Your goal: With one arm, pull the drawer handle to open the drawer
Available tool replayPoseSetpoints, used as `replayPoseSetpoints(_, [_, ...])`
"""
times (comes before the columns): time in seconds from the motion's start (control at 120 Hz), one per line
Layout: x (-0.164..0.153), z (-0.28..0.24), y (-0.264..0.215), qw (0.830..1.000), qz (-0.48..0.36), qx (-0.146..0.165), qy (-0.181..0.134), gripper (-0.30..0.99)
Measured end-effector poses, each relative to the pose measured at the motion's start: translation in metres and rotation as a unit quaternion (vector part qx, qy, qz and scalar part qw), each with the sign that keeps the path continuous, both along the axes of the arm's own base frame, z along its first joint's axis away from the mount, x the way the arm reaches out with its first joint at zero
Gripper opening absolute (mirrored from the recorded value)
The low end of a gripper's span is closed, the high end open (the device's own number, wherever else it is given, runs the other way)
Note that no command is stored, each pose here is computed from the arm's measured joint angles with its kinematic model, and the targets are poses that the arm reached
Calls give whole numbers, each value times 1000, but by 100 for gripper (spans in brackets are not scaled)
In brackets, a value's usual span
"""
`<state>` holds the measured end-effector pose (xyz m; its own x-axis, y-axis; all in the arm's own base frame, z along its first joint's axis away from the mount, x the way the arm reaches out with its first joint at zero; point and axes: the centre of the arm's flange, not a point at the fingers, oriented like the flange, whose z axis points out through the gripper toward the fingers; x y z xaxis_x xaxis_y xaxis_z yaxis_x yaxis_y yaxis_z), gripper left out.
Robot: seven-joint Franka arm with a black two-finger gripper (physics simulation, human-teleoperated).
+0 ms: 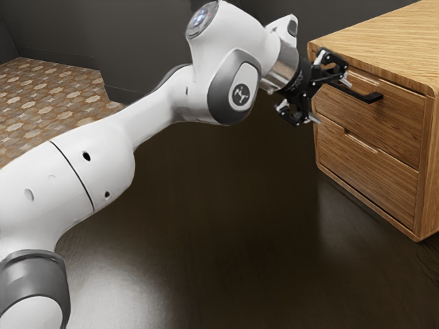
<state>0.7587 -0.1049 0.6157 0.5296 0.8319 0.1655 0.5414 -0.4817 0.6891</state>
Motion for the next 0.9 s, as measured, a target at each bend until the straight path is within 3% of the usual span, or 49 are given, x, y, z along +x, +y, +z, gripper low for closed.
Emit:
replayPoseSetpoints(0.308, [3, -9, 6, 1000, 9, 19, 6, 67])
replayPoseSetpoints(0.575, [-38, 9, 21, 992, 10, 83, 96, 67])
replayPoseSetpoints(0.783, [-150, 74, 75, 968, 47, 128, 210, 67])
replayPoseSetpoints(0.85, [-215, 134, 86, 968, 57, 129, 209, 67])
replayPoseSetpoints(0.9, [-297, 203, 84, 973, 58, 129, 181, 67])
